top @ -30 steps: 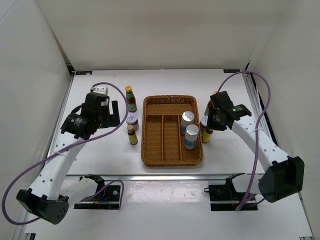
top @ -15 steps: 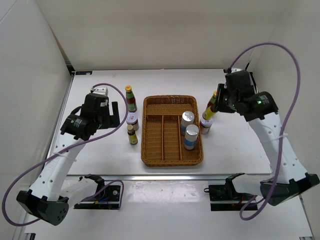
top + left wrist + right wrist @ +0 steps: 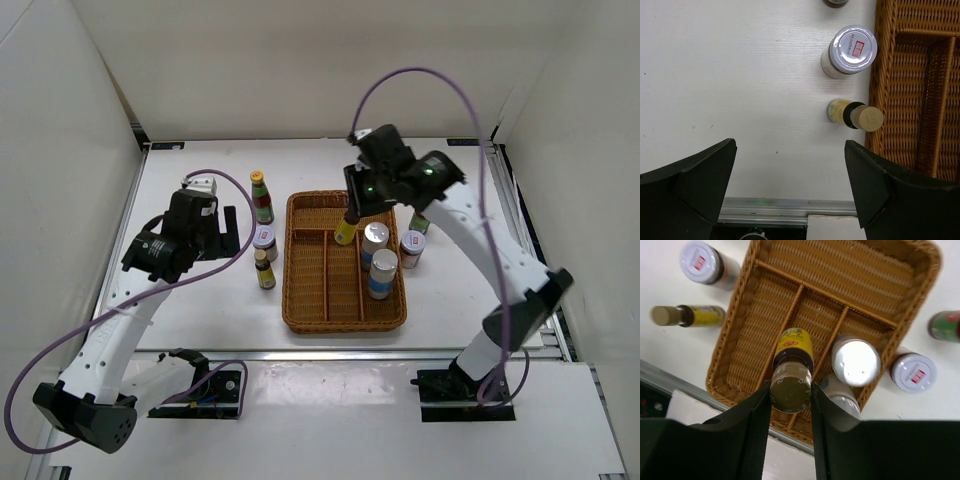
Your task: Organize the condiment bottles
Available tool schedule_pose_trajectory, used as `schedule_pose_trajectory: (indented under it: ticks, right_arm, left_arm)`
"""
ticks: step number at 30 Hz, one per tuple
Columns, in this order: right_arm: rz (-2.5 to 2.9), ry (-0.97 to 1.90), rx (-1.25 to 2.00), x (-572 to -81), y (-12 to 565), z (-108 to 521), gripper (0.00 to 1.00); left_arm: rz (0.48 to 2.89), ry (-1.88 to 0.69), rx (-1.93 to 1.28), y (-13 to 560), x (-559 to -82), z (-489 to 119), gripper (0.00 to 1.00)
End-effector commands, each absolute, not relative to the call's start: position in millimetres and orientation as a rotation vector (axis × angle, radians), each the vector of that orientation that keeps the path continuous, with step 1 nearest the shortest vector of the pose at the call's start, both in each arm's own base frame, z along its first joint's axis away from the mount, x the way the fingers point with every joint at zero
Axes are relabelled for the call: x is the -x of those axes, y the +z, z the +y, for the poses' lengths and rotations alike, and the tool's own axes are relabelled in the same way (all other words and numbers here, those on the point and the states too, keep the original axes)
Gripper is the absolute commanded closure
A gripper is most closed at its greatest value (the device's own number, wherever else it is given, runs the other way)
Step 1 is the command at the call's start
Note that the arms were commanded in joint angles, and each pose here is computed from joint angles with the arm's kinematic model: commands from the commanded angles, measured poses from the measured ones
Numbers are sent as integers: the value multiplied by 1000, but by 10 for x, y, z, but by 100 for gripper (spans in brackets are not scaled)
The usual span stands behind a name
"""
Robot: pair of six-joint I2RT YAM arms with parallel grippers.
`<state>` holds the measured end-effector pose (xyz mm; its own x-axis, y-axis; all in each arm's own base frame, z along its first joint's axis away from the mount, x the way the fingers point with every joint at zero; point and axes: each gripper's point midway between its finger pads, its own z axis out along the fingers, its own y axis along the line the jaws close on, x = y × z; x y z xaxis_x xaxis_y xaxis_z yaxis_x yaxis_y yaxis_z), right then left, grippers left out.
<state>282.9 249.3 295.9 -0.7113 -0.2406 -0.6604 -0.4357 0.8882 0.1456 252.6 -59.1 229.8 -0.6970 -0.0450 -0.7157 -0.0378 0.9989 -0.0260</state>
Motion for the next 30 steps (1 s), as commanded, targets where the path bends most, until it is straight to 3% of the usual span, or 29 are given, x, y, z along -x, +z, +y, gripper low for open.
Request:
schedule_pose_trajectory:
  ticks: [1,11,17,22,27,28,30]
  right_arm:
    - [2357,425,544,-2994,2900,2734,100]
    - [2474,291,582,-3267,1986,2862,100]
    - [2525,277,589,-3286,1723,2906,87]
    - [2526,257,554,-3312,1697,2886,47]
    - [2480,244,495,-3292,2000,2779,30]
    - [2473,236,489,-3276,2073,2743,15]
    - [2403,277,450,-3270,2387,2721,7]
  left_arm:
    - [2299,-43,57,2369,-2515,-591,0]
    - [2297,-70,47,2339,-2511,-629,0]
    - [2313,-97,32,2298,-2491,-673,0]
    - [2311,-182,-2,2297,-2499,-807,0]
    - [2292,-332,-91,2347,-2473,-1036,0]
    - [2298,-390,-119,2331,-2444,-1122,0]
    - [2286,-437,-140,2324,-2428,-1188,0]
